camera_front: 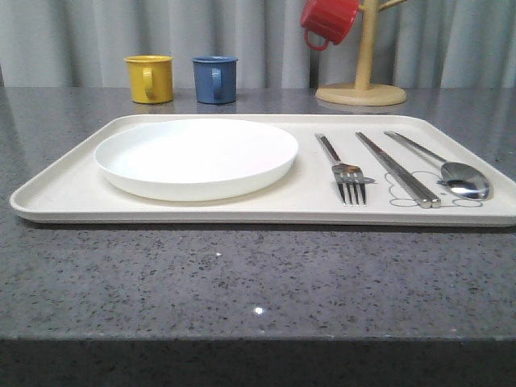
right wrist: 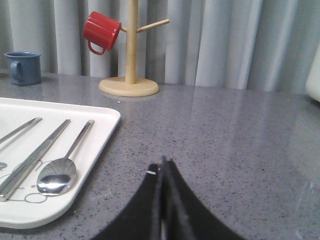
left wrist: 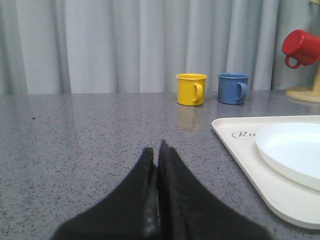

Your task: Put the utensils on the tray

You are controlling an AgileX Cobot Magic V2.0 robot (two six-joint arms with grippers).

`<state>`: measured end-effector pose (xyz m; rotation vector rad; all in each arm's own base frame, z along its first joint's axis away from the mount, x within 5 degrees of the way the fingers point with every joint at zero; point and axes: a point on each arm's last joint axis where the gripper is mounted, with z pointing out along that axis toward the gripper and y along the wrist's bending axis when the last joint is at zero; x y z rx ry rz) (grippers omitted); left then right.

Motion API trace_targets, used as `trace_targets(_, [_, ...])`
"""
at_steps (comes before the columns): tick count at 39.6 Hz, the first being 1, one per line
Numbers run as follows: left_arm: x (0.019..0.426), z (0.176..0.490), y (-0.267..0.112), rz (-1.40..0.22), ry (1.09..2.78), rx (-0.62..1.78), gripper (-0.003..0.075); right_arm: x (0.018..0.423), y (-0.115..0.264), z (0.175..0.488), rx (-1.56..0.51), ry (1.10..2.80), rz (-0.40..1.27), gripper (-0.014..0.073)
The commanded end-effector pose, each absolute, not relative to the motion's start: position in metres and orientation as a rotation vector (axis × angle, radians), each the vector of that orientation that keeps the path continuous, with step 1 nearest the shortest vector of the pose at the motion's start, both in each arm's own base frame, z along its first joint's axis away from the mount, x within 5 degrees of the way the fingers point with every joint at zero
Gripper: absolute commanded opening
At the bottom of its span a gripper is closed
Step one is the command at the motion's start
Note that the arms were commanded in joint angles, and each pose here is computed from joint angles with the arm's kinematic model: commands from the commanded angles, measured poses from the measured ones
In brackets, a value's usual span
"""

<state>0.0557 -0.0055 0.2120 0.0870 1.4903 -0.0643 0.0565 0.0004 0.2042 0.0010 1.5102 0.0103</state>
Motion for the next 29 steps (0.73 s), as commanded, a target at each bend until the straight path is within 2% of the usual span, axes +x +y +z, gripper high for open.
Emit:
trace_targets(1, [0.0539,0.2137,-0.0056,-0.080,1.408,0.078,-0.0020,0.0546,-0.0004,0.2109,-0.001,1.424,-0.009,-0.0068])
trace_targets(8, [0.0539,0.2137,-0.0056,-0.080,1.408,0.078,-0.0020,0.0547,-0.0004,0.2105,0.060,1.428,0.062,-0.0068])
trace_targets(29, [0.0539,0.2137,-0.0056,-0.080,1.408,0.078,-0.0020,0.0547,-0.0003,0.2104,0.051,1.429,0.053,-0.0068])
